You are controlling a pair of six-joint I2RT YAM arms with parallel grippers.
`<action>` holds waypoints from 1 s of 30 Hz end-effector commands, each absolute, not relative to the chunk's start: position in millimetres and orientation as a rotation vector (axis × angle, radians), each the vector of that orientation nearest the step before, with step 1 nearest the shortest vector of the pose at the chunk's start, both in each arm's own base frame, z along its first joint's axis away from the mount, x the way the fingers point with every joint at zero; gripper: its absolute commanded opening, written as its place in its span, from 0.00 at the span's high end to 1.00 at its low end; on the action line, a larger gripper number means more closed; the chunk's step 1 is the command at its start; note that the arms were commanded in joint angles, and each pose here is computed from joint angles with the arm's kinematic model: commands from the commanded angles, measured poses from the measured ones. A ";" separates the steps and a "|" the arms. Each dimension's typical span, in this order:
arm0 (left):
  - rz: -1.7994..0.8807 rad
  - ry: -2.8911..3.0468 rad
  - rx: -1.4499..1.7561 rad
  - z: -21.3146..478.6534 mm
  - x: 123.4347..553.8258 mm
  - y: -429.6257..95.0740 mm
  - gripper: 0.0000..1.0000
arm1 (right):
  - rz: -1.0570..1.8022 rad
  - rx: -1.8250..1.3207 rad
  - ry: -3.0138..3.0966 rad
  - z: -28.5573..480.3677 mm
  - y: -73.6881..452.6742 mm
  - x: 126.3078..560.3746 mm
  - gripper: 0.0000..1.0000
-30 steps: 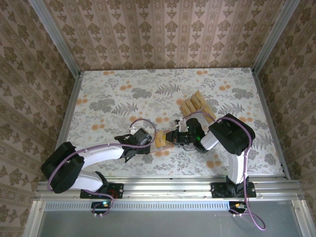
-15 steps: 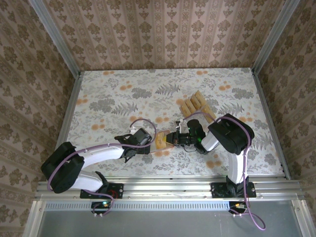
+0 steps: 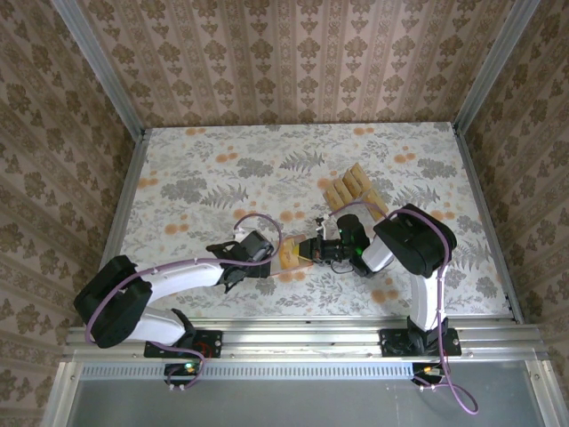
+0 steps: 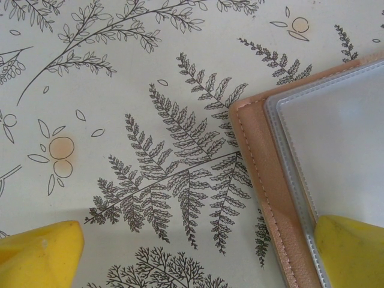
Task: Put the credit cards into the card holder
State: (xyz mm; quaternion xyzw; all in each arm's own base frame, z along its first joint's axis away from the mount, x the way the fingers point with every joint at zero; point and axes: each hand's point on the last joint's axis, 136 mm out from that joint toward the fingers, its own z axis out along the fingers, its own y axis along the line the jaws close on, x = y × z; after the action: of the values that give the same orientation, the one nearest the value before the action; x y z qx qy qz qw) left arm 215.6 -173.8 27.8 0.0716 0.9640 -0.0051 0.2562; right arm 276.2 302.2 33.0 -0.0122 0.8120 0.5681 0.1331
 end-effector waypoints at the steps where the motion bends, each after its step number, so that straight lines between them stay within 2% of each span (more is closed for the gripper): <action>1: 0.030 2.633 0.224 26.5 213.1 -171.9 0.00 | 1.619 -0.001 2.441 10.0 298.7 270.6 1.00; 30: 0.028 2.632 0.227 25.8 213.5 -173.5 0.00 | 1.538 0.057 2.548 -10.5 284.8 261.4 1.00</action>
State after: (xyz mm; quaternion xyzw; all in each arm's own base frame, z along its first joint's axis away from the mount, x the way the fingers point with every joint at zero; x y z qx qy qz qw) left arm 215.6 -174.4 27.5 0.0727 0.9643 -0.0035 0.2546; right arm 278.9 301.5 32.0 -0.0117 0.8127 0.5673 0.1325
